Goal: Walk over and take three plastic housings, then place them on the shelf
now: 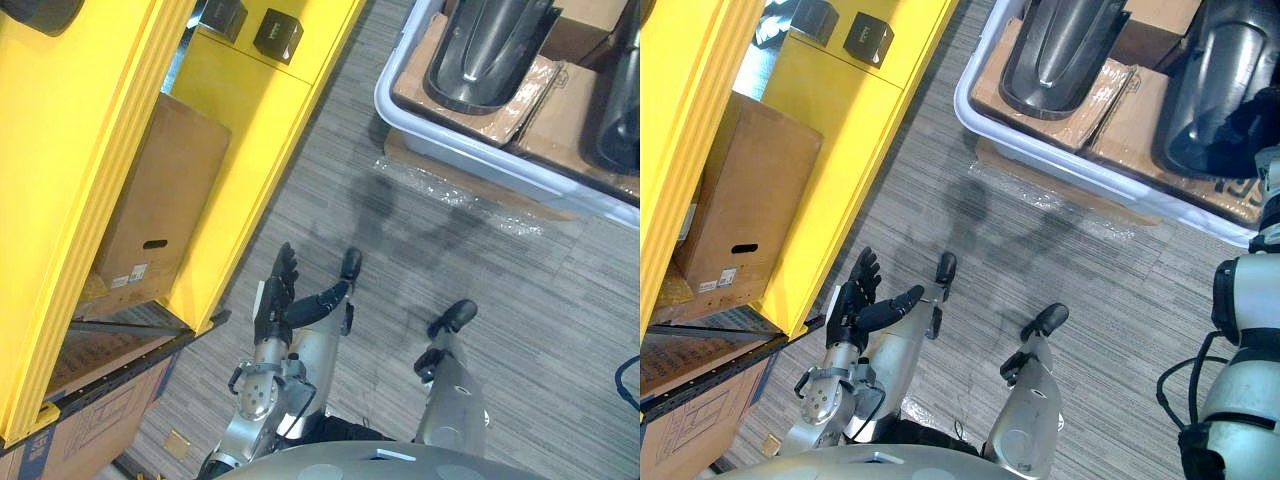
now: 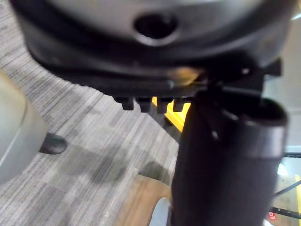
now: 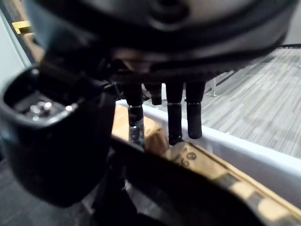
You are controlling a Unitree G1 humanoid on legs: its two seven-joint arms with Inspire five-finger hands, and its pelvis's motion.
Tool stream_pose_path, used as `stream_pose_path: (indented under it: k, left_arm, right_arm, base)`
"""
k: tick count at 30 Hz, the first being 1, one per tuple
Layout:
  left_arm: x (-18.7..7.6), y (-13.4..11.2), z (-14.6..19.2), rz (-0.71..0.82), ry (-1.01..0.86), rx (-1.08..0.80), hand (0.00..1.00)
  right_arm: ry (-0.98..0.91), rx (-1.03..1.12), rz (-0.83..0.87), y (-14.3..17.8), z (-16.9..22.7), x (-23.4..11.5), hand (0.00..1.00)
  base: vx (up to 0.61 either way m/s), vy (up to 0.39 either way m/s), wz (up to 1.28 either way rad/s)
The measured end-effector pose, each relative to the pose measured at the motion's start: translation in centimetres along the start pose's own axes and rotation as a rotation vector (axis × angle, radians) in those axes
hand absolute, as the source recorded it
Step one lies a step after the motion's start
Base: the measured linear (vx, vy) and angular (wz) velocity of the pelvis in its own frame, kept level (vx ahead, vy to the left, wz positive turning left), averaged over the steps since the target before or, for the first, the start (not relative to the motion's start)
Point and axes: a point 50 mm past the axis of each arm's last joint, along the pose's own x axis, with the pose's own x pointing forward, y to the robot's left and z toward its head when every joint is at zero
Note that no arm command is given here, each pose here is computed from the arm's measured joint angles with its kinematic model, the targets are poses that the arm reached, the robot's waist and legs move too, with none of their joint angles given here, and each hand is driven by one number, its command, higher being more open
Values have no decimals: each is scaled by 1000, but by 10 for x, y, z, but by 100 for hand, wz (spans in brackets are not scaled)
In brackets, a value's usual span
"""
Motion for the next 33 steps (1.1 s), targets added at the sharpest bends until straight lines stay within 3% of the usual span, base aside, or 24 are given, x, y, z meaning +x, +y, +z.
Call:
stream_pose_path:
  k: [9, 15, 23, 29, 33]
  left_arm:
    - [2, 5, 40, 3, -172, -134, 100]
    - [-3, 30, 56, 65, -246, -143, 100]
    - [-8, 40, 78, 32, -336, -110, 100]
    - [-9, 36, 97, -72, -405, -68, 100]
    - [7, 27, 109, -195, -396, -10, 100]
  right_arm:
    - [3, -6, 57, 13, -11, 0, 0]
    - [-130, -66, 84, 35, -5, -6, 0]
    - [-384, -94, 124, 70, 25, -30, 0]
    - [-553, -118, 132, 101, 38, -60, 0]
    - [-604, -126, 197, 130, 31, -81, 0]
  base:
    - [-20, -7, 3]
    - [-17, -17, -3]
    - [-23, -42, -12]
    - [-25, -16, -11]
    - [8, -10, -5]
